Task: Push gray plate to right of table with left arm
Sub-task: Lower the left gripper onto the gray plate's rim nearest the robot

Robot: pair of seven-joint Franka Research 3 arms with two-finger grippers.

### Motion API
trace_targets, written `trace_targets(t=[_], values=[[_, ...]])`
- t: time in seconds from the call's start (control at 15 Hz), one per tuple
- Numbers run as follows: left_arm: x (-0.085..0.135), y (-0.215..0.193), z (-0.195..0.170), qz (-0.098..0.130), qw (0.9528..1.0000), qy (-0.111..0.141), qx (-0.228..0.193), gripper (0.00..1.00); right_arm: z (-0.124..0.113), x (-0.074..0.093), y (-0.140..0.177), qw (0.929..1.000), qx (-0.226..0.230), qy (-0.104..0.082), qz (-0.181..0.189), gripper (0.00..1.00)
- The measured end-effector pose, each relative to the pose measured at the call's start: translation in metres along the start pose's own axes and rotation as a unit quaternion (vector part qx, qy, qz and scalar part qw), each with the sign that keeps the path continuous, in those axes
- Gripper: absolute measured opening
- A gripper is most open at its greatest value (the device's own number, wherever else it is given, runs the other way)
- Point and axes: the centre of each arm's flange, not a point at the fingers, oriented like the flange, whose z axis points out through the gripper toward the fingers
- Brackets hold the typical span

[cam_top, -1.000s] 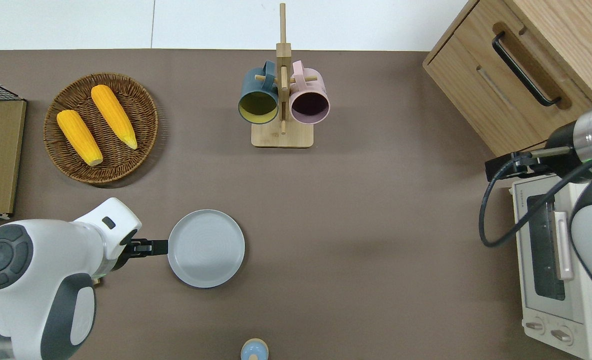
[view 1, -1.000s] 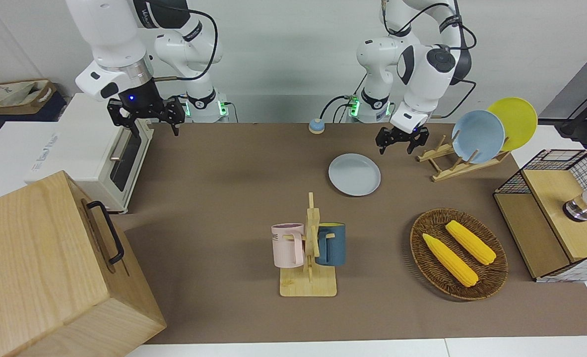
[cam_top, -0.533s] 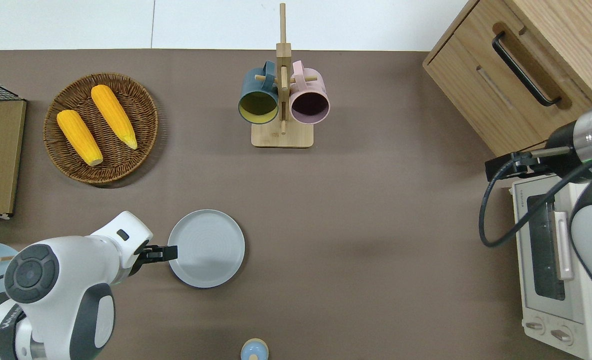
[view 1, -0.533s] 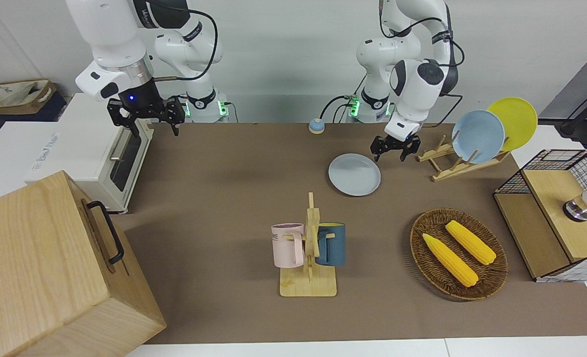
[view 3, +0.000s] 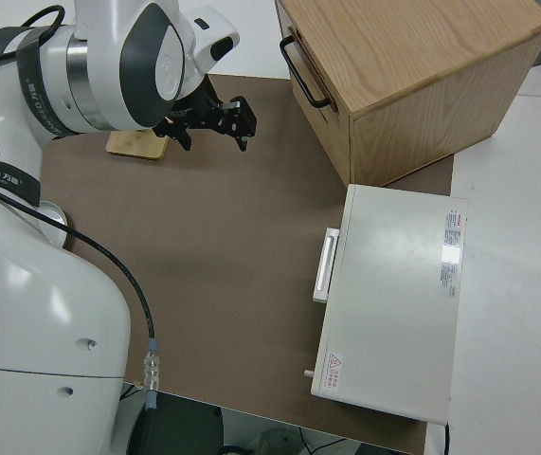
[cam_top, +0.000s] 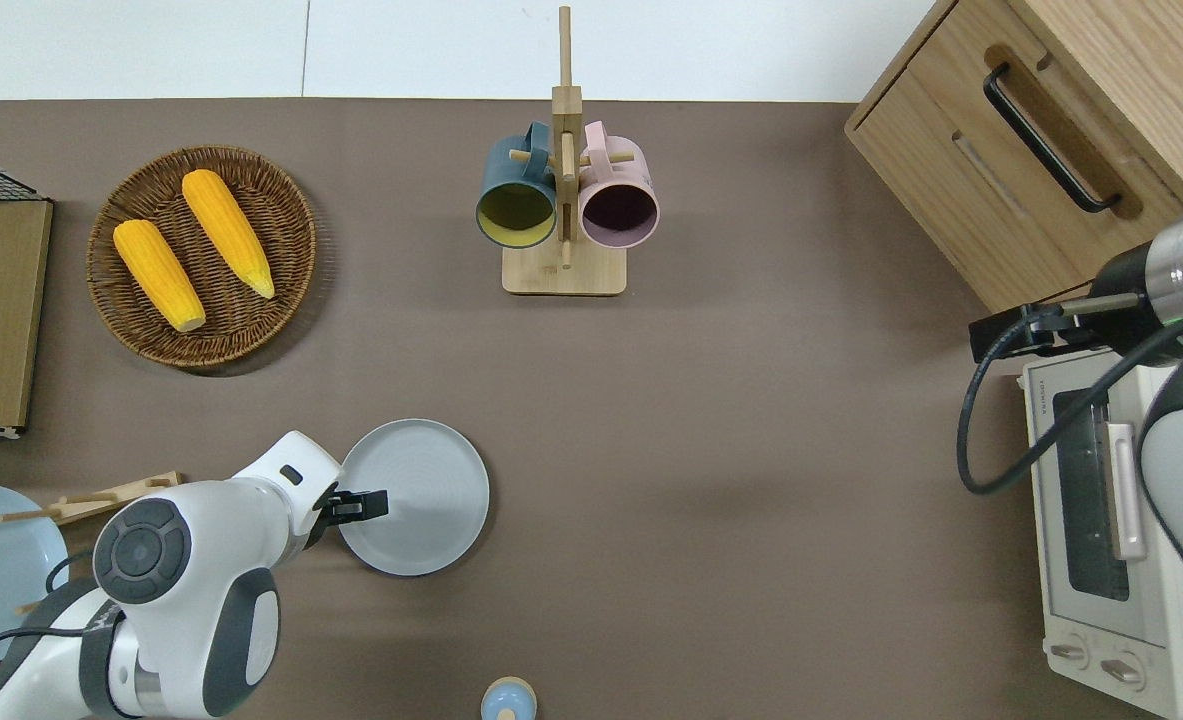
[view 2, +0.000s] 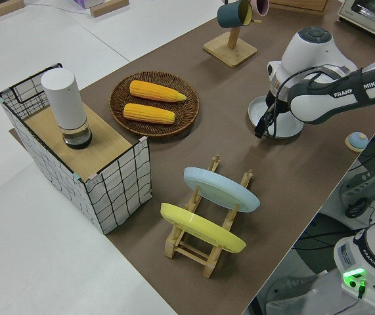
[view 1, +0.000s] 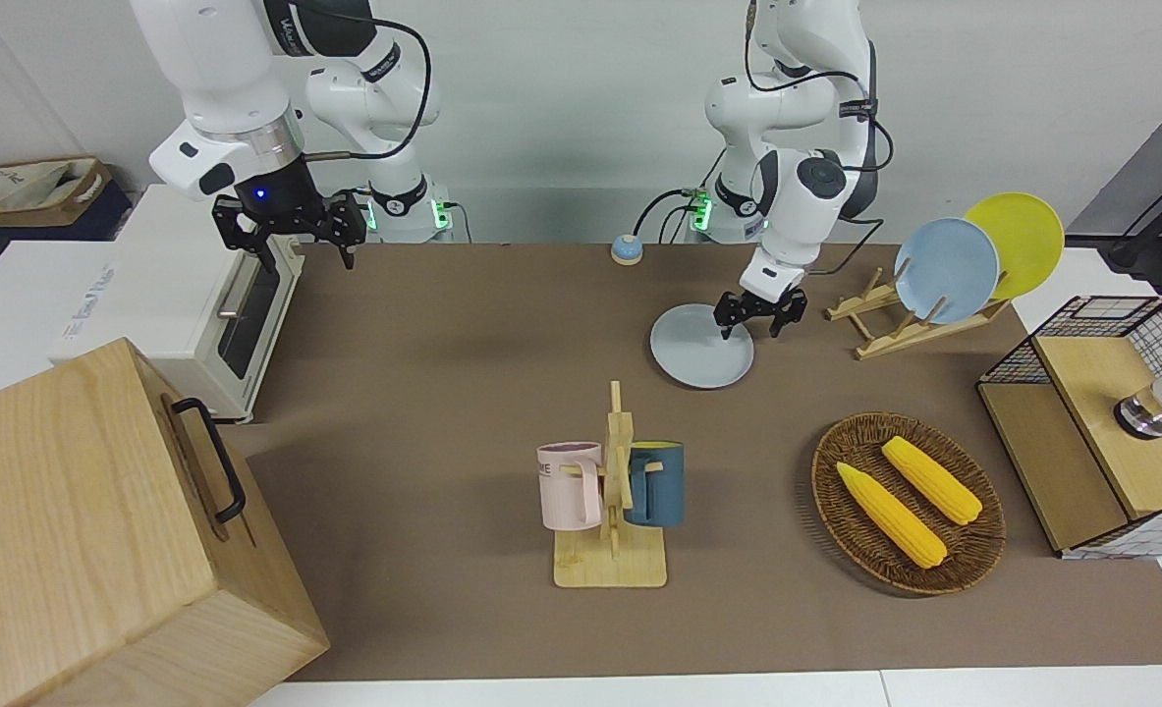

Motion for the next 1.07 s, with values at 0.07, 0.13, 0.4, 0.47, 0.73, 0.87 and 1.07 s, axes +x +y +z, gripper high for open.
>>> trace_targets(t=[0.07,0.13,0.4,0.47,0.73,0.87,1.07], values=[[0.0,-0.0004,0.0007,0.0,1.0,-0.001,0.0,1.0,0.0,0.0,0.0,1.0,0.0,0.0,0.0,0.99],[0.0,-0.0006,0.0011,-0.001,1.0,-0.001,0.0,1.0,0.0,0.0,0.0,1.0,0.0,0.0,0.0,0.99],[0.0001,-0.0009,0.0011,-0.001,1.0,-0.001,0.0,0.95,0.0,0.0,0.0,1.0,0.0,0.0,0.0,0.99],[0.0,-0.0009,0.0011,-0.001,1.0,-0.001,0.0,0.92,0.0,0.0,0.0,1.0,0.0,0.0,0.0,0.99],[0.0001,-0.0019,0.0014,-0.002,1.0,-0.001,0.0,0.7,0.0,0.0,0.0,1.0,0.0,0.0,0.0,0.99],[-0.0002,-0.0021,0.0029,-0.002,1.0,-0.003,0.0,0.71,0.0,0.0,0.0,1.0,0.0,0.0,0.0,0.99],[0.0,-0.0023,0.007,-0.003,1.0,-0.005,-0.001,0.71,0.0,0.0,0.0,1.0,0.0,0.0,0.0,0.99]])
